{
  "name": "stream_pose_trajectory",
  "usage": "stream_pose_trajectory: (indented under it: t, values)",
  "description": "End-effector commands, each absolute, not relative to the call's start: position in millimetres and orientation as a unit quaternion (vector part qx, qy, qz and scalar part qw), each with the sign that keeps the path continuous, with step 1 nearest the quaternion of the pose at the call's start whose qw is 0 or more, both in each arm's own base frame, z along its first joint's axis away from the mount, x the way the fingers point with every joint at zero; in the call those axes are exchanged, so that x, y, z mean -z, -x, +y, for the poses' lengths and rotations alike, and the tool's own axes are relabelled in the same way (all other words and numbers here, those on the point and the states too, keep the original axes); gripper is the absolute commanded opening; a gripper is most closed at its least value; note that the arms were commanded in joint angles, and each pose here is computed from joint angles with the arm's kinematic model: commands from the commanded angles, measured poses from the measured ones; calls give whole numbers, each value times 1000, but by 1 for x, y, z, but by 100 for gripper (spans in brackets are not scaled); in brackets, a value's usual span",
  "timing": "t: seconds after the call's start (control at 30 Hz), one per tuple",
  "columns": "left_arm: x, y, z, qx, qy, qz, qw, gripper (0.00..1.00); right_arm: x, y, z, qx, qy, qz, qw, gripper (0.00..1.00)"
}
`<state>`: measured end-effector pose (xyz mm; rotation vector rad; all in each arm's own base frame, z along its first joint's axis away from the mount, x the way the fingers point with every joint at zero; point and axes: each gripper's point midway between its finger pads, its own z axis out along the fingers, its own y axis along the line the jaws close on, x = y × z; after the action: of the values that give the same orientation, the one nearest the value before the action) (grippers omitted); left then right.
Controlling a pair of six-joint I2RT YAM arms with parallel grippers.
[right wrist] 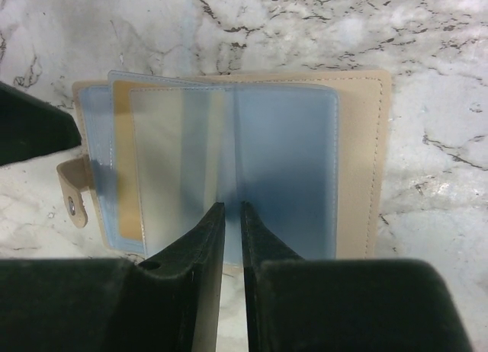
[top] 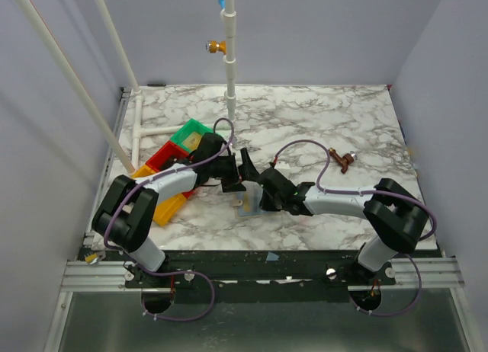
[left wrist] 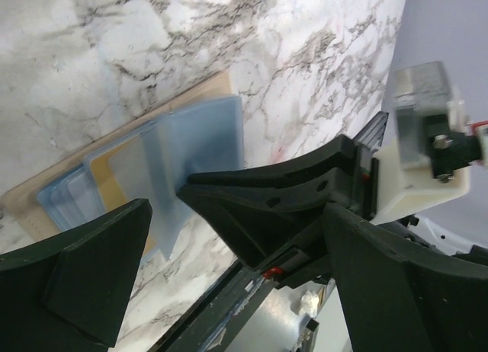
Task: Take the credit cards out of the card holder
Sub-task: Remove the credit card from the card holder.
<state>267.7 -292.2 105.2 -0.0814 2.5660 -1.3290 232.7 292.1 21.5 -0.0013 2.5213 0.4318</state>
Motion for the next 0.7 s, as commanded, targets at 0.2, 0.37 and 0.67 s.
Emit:
stream_pose_trajectory:
  t: [0.2,0.37,0.67]
  values:
    - [-75,-245,-289,437,28,893,104,99,-7,-223,275,-137,15,953,271,17]
    - [-74,-241,-290,442,24,891,98,99,-7,-223,276,-142,13,952,270,17]
    - [-73,-238,-306,452,17,888,86,99,-6,-223,277,-150,10,952,266,17]
